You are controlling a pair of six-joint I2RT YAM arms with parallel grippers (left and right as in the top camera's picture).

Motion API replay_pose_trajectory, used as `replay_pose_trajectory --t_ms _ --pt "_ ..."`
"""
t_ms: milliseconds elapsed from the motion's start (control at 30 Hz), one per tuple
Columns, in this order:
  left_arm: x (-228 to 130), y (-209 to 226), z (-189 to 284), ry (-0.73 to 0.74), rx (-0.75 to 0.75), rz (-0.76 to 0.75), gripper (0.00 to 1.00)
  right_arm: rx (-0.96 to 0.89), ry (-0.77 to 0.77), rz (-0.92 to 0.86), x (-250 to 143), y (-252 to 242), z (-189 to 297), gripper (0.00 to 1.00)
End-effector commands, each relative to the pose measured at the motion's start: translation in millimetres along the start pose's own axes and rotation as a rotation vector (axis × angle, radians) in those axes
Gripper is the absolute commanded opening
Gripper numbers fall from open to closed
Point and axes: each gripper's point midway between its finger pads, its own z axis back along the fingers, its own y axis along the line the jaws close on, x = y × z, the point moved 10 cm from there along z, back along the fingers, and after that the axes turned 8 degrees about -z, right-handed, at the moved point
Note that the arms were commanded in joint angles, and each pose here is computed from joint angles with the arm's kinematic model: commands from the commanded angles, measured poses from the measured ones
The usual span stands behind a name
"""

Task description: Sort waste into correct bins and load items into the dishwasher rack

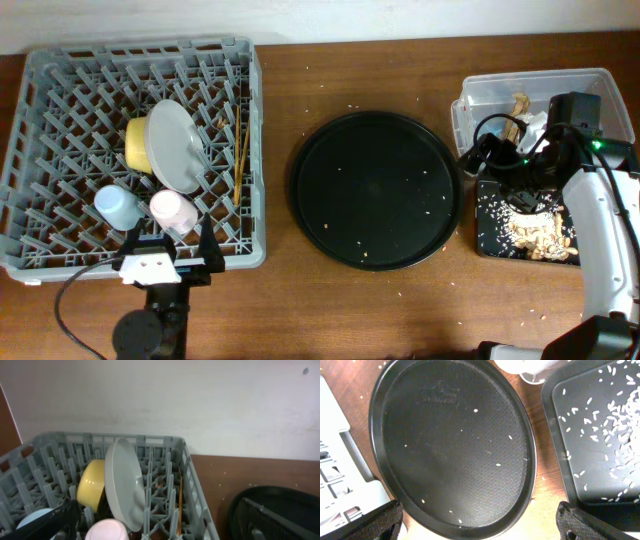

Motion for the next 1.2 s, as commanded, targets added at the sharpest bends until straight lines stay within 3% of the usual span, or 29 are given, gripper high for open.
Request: replay_pose_trajectory --t_ms 0,133,300,933,1100,1167 --pt "-31 -3 -2 -0.015 -0.007 -0.039 0.99 0.005 -0.018 -0.001 1 2 4 0.98" --pt "-64 -5 -9 -0.061 0.008 -0.031 0.99 0.004 -0.017 -0.001 1 2 4 0.99" --pt "-76 -4 -9 0.031 0.016 -0.044 0.99 0.004 -0.017 -0.001 1 2 4 0.98" --pt "-77 -4 -9 0.036 0.015 -0.045 0.99 0.005 -0.026 0.009 -1 3 7 0.98" --pt "-77 -4 -9 0.036 0.016 -0.045 0.99 0.024 -0.202 0.150 -13 30 30 0.98" --pt "-77 -4 -9 0.036 0.016 -0.045 0.99 0.105 -0.318 0.296 -18 55 43 0.98"
